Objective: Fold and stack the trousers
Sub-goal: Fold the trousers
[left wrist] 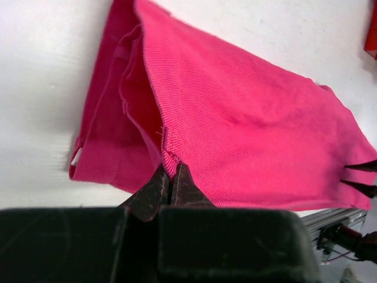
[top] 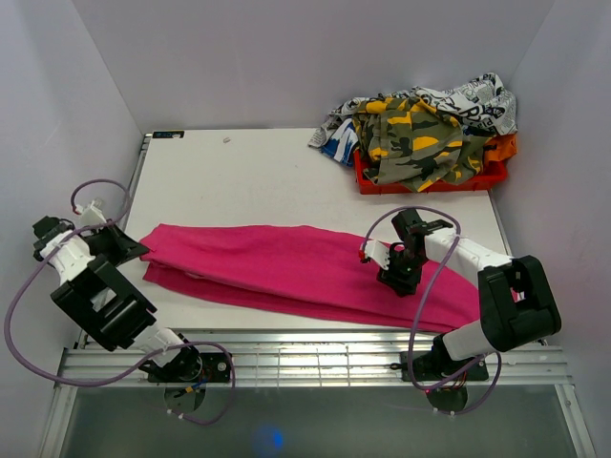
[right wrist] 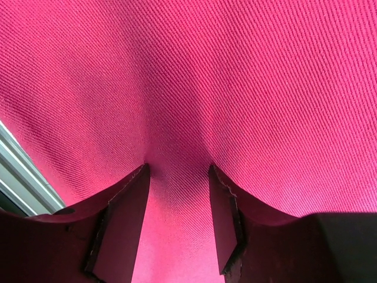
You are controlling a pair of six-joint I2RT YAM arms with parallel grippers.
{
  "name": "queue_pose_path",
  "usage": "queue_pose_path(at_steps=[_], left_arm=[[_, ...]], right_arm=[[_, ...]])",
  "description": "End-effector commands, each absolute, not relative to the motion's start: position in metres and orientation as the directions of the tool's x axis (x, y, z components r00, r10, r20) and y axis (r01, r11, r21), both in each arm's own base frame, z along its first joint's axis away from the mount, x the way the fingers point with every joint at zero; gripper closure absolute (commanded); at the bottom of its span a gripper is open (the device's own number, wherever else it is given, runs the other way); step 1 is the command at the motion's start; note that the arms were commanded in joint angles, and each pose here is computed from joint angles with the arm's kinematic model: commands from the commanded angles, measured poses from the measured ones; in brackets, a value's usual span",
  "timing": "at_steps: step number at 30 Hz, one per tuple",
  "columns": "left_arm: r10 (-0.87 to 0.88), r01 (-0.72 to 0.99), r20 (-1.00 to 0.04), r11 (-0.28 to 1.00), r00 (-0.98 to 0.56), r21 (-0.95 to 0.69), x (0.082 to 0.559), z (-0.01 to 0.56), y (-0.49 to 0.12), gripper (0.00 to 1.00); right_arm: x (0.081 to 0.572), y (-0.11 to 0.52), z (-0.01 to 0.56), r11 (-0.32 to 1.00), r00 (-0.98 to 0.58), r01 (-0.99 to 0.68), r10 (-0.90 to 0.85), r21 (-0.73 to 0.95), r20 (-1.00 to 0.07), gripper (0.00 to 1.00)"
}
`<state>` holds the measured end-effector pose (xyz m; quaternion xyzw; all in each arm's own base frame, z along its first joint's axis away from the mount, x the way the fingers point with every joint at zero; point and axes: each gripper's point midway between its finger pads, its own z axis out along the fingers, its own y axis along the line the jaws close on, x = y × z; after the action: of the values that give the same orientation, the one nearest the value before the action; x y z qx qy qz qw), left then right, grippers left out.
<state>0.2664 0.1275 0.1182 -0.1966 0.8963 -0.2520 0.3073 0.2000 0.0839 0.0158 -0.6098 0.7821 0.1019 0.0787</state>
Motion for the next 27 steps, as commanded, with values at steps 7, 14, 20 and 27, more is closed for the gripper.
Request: queue_pose_path(at_steps=[7,14,20,27], left_arm=[[-0.134,0.226,-0.838,0.930,-0.529,-0.291,0.283,0.137,0.118,1.00],[-0.209,0.069,-0.692,0.934,-0.691,-0.351,0.283,0.050,0.152,1.00],[-0.190,0.013,-0.646,0.955,-0.739,-0.296,0.278,0.035,0.172,0.98],[0.015,0.137,-0.643,0.981,-0.766,-0.139,0.247,0.074,0.181,0.57]], right_arm=[[0.185,0.053,-0.007,0.227,-0.234,-0.971,-0.967,0.071,-0.101,0.49],[0.181,0.048,-0.007,0.211,-0.216,-0.975,-0.973,0.073,-0.083,0.49],[0.178,0.043,-0.007,0.189,-0.193,-0.980,-0.979,0.062,-0.065,0.49],[0.175,0.050,0.010,0.155,-0.160,-0.986,-0.979,0.054,-0.124,0.43]])
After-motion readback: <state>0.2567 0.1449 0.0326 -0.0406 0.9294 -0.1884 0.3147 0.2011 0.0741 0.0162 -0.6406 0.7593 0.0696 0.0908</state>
